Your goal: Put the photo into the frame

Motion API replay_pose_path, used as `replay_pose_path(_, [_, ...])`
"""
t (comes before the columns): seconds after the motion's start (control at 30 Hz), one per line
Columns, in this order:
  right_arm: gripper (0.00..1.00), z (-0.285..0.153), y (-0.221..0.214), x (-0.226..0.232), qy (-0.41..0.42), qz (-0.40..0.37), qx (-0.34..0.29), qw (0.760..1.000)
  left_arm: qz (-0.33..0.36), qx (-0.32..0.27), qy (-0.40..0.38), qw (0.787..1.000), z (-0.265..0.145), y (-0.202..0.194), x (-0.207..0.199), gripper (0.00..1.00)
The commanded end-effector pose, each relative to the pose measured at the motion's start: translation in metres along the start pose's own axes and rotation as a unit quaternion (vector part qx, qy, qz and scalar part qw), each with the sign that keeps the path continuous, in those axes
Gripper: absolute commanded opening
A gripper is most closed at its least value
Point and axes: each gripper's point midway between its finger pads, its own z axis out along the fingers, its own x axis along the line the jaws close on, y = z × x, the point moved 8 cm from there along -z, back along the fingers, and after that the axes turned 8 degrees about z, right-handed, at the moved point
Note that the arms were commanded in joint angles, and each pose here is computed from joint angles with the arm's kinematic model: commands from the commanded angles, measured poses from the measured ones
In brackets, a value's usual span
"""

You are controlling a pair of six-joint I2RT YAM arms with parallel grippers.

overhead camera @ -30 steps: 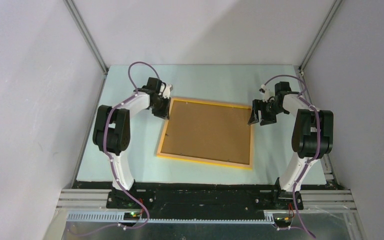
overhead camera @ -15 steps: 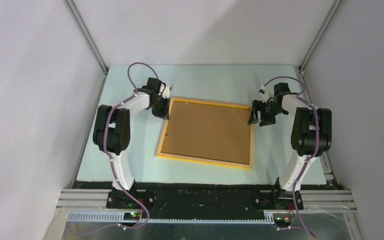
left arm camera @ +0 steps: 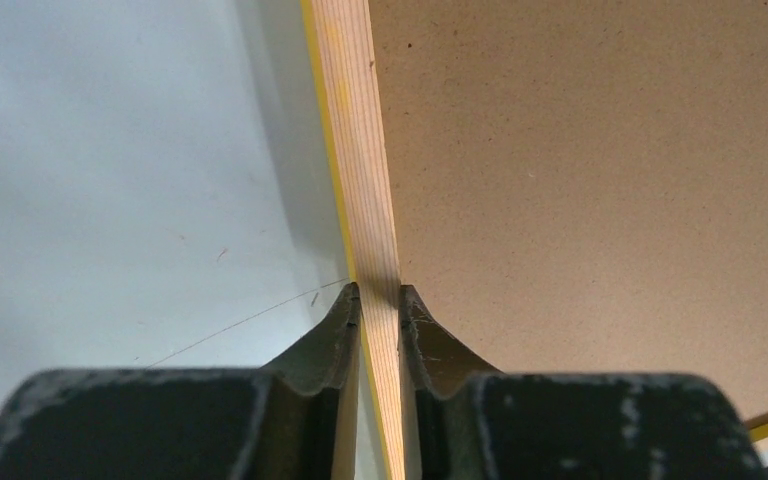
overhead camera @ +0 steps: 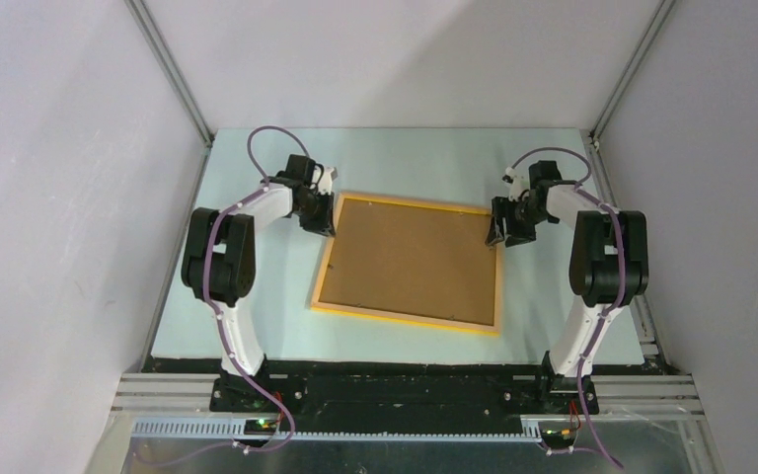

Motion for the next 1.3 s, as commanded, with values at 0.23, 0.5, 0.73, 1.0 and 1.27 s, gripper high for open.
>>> replay_pose_path(0.23, [0.47, 0.024, 0.004, 0.02, -0.069, -0.063, 0.001, 0.996, -0.024, 0.042, -0.056, 0.997, 0.008, -0.025, -0.019, 0.0])
replay_pose_path(0.5, [0.4, 0.021, 0.005, 0.013, -0.067, -0.05, 0.0, 0.997, -0.025, 0.042, -0.056, 0.997, 0.009, -0.025, -0.019, 0.0])
replay_pose_path(0.73, [0.34, 0.019, 0.005, 0.01, -0.051, -0.048, 0.003, 0.998, -0.025, 0.043, -0.056, 0.997, 0.008, -0.026, -0.019, 0.0])
replay_pose_path(1.0, [0.29, 0.018, 0.003, 0.011, -0.042, -0.061, 0.012, 0.997, -0.023, 0.041, -0.057, 0.997, 0.007, -0.026, -0.02, 0.0])
replay_pose_path(1.27, [0.28, 0.017, -0.001, 0.008, -0.029, -0.081, 0.025, 0.996, -0.026, 0.041, -0.06, 0.997, 0.007, -0.026, -0.018, 0.0])
